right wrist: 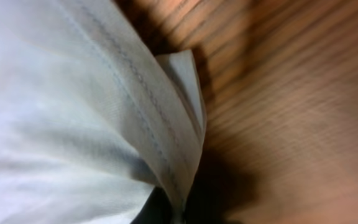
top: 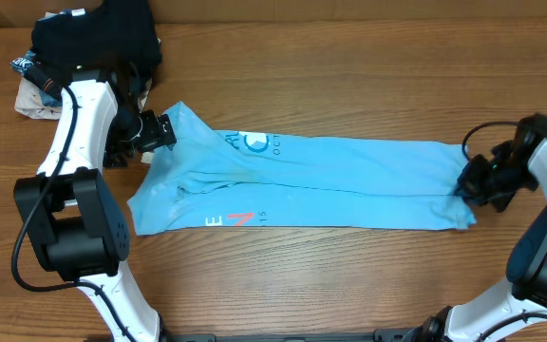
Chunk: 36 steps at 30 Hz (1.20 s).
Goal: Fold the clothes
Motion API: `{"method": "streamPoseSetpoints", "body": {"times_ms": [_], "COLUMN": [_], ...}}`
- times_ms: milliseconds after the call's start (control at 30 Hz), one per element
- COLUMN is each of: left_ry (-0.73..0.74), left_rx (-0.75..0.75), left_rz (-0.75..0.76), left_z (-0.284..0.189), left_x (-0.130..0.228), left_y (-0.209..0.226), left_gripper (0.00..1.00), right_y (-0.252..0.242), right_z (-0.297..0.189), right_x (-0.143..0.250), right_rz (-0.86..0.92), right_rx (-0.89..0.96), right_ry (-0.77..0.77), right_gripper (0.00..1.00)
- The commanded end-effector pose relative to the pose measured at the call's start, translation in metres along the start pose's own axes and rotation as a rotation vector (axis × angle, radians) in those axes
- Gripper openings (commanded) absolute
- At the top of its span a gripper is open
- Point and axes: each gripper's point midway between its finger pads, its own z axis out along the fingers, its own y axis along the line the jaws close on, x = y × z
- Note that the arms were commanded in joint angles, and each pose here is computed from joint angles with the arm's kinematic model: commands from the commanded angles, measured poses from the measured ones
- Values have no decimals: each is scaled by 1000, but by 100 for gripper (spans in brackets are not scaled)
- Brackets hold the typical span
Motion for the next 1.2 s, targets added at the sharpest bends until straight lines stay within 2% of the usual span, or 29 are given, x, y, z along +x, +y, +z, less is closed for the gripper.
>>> {"method": "streamPoseSetpoints", "body": {"times_ms": [0,300,567,867,1033,1067,1100,1133,1167], "left_ry": [-12,-11,-11,-10,-10,-10,-10,-10,-10], "left_rx": [15,14,14,14,14,14,14,14,14], "left_rz": [-4,-7,-8,-8,-8,-8,-8,-7,-7], "left_z": [-4,-4,-4,-4,-4,-4,-4,-4,-4], "left_x": [-5,-4,-4,-4,-4,-4,-4,-4,-4], "left_y": [-3,-3,-3,-3,-3,-3,-3,-3,-3], "left_gripper": [100,100,100,100,100,100,100,100,100], "right_y": [7,37,79,107,129,133,136,140,142], "right_z": [-26,-25,-11,-1,6,8,9,10,10], "right_x": [-22,-2,35,80,101,104,106,109,112], "right_rz": [0,-132,-293,-338,-395,-409,-421,-435,-446], "right_rx": [49,145,175,231,194,186,184,182,183], "right_ry": [-75,-51,0,52,78,77,76,73,74], "right_gripper": [4,4,4,4,6,12,25,50,63]}}
